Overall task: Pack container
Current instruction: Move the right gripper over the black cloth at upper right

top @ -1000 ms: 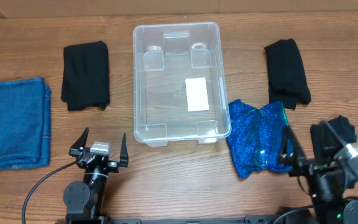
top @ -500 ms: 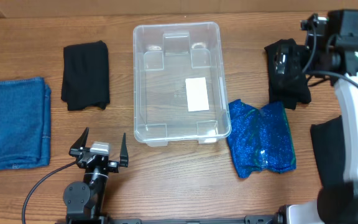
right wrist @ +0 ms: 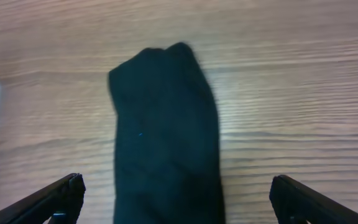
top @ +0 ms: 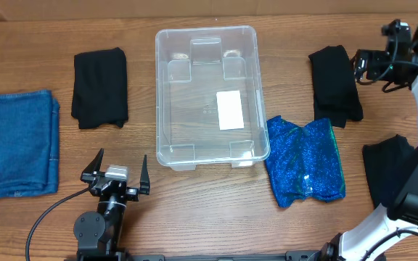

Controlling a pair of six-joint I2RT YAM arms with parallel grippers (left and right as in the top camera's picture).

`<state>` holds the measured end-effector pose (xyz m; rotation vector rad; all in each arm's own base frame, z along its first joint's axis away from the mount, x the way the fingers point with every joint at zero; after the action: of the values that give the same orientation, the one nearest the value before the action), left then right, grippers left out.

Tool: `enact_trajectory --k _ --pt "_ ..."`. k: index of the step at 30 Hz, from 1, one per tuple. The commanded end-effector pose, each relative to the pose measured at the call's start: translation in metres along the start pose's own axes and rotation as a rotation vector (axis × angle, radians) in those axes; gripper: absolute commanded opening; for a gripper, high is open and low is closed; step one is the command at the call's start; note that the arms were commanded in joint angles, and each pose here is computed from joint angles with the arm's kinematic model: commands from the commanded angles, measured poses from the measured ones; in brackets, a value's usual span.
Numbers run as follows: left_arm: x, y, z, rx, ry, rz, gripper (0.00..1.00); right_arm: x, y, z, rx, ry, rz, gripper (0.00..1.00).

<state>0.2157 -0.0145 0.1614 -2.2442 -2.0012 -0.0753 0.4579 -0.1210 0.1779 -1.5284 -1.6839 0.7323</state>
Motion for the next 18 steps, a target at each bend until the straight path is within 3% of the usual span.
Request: enact_trajectory --k 1,4,9,11,18 --pt "0.001 0.000 0.001 0.000 0.007 -0.005 1.00 0.024 0.007 0.000 -0.008 -0.103 -0.186 1.00" --pt "0.001 0.000 0.001 0.000 0.007 -0.005 1.00 0.020 0.006 0.000 -0.001 -0.016 -0.165 1.00" --pt "0.001 0.000 0.001 -0.001 0.007 -0.005 1.00 -0.025 -0.017 0.013 0.036 0.585 0.051 1.00" --pt "0.001 0.000 0.001 0.000 0.007 -0.005 1.00 -0.031 -0.034 0.009 -0.003 0.657 0.064 1.00" --pt "0.001 0.000 0.001 -0.001 0.007 -0.005 1.00 -0.016 -0.029 0.002 -0.019 0.172 -0.022 1.00"
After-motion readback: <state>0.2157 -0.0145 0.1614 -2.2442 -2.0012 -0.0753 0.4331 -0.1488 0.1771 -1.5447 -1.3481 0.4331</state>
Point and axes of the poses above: each gripper's point midway between its finger pads, its own y axis out along the fingers, its own x axis along the line the jaws close on, z = x × y, the point moved 3 cm from there along -y, back along the fingers
